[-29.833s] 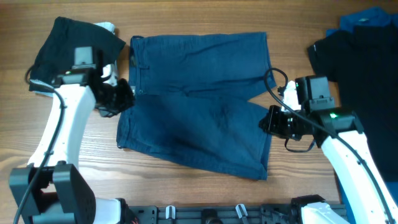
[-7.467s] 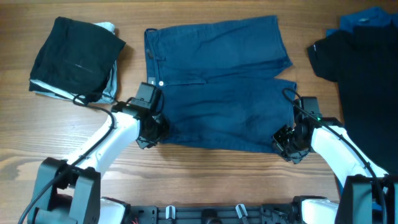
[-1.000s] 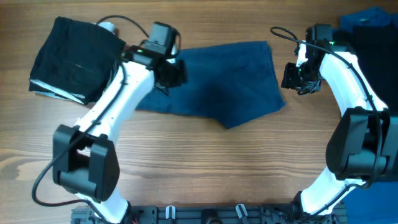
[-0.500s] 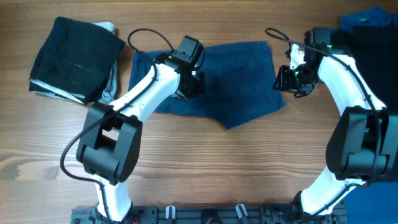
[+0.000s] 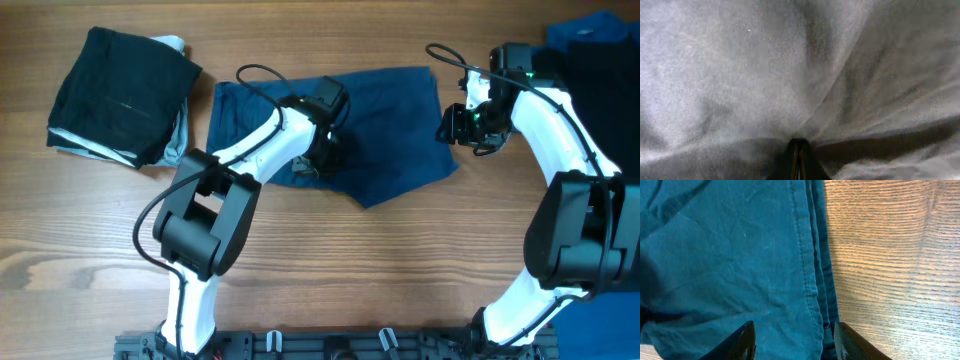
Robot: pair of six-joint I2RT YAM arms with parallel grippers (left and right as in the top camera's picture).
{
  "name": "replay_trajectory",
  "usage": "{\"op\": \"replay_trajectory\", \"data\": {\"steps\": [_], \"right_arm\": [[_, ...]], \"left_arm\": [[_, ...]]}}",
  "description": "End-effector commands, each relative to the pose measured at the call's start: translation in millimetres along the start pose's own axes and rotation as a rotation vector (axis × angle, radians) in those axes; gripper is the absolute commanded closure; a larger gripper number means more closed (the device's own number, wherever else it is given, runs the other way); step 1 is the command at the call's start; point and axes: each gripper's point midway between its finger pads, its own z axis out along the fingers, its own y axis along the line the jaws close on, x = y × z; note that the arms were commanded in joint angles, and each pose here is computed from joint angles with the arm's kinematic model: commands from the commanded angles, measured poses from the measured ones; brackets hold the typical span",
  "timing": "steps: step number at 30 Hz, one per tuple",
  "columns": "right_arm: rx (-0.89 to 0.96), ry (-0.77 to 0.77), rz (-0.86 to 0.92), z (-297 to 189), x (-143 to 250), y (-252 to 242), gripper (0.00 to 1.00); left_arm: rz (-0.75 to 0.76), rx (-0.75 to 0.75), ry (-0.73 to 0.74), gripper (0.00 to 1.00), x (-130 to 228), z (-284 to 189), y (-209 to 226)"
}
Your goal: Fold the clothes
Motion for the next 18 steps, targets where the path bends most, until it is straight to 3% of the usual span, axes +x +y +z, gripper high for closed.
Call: {"op": "replay_trajectory", "data": {"steps": [1,3,4,5,7,8,16,18], "right_arm": [[-0.009,0.028,-0.009,9,6,0,0.49],[-0.01,0.028,-0.008,9,6,0,0.48],[-0.01,0.028,-0.009,9,6,0,0.43],[-0.01,0.027,-0.009,9,5,0,0.28],[-0.01,0.028,-0.008,9,6,0,0.17],[-0.01,0.028,-0.009,9,6,0,0.0],[-0.011,-0.123,-0.048,7,-32,1,0.0],[-0.012,-0.2,-0.067,4,-51,2,0.0]], "left_arm": [[0.022,0.033,-0.225,0.96,-45,-66,-26],[0.028,-0.033,-0.386,0.96,-75,-91,-21],[0.024,-0.051,-0.411,0.96,-81,-89,-19],[0.022,-0.056,-0.408,0.96,-85,-77,-18],[0.021,-0.072,-0.383,0.96,-87,-55,-15],[0.02,-0.084,-0.366,0.96,-86,-46,-12],[0.015,-0.154,-0.26,0.96,-77,15,6],[0.041,-0.127,-0.309,0.96,-90,-6,-4]]}}
